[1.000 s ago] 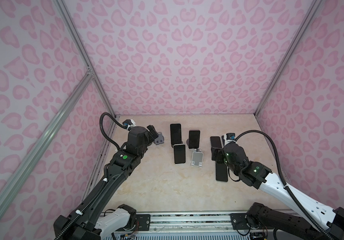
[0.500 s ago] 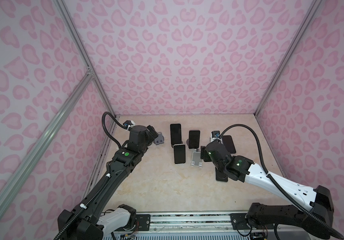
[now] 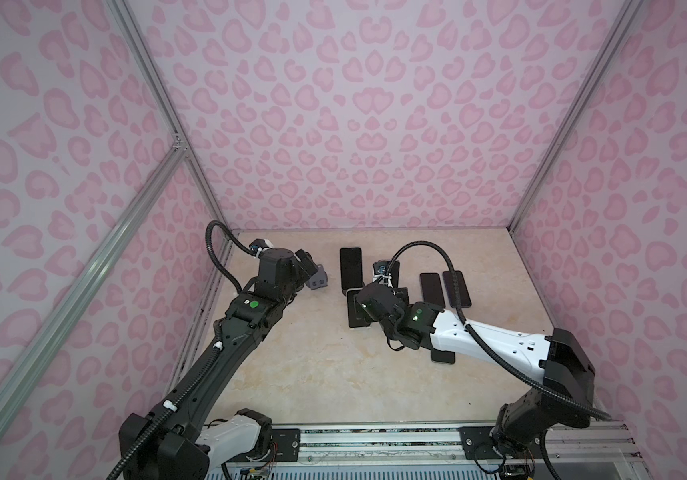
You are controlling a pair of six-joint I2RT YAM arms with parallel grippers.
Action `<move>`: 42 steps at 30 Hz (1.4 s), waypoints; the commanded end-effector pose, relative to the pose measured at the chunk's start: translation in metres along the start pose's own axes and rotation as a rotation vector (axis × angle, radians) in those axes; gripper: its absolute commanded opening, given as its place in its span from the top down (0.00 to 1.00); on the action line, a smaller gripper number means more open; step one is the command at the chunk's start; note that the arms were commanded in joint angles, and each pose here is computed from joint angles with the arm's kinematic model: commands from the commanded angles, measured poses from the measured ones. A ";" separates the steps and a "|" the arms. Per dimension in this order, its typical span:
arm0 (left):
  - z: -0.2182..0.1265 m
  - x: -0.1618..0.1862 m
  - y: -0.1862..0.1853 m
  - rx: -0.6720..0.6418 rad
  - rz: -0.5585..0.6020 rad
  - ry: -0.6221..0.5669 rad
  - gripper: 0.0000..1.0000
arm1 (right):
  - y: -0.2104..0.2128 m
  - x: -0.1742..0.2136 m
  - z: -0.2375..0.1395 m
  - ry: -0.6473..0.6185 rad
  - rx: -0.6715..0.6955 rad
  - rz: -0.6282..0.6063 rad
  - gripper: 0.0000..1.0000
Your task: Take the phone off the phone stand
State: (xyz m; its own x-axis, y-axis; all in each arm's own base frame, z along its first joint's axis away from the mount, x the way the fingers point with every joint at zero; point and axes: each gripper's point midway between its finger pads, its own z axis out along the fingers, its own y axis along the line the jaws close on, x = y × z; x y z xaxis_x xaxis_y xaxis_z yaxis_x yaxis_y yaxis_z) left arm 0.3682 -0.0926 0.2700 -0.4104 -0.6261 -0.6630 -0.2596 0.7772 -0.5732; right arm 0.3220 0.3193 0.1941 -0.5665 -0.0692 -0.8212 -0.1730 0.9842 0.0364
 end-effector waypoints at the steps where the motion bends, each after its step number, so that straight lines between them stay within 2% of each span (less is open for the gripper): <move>1: 0.000 0.000 -0.005 0.023 0.001 0.016 0.03 | 0.019 -0.002 0.009 0.002 -0.041 0.028 0.03; 8: -0.001 0.000 -0.011 0.059 -0.002 0.035 0.03 | 0.037 -0.002 0.025 0.011 -0.056 0.032 0.01; 14: 0.000 0.002 -0.014 0.076 -0.002 0.049 0.03 | 0.034 0.005 0.039 0.030 0.001 0.035 0.01; 22: -0.002 0.001 -0.016 0.093 -0.001 0.049 0.03 | 0.037 0.016 0.053 0.055 0.009 0.052 0.01; 26: -0.001 0.003 -0.017 0.102 -0.003 0.057 0.03 | 0.034 0.022 0.062 0.075 0.027 0.056 0.08; 42: -0.003 0.002 -0.022 0.140 -0.004 0.059 0.03 | 0.030 0.033 0.079 0.086 0.065 0.048 0.20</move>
State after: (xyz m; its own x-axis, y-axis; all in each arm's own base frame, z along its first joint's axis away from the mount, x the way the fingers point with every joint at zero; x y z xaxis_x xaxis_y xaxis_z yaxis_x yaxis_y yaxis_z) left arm 0.3681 -0.1091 0.2733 -0.4785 -0.6189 -0.6229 -0.1729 0.7619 -0.6242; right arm 0.3587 0.3614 0.1263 -0.6453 -0.0392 -0.7629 -0.1113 0.9929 0.0431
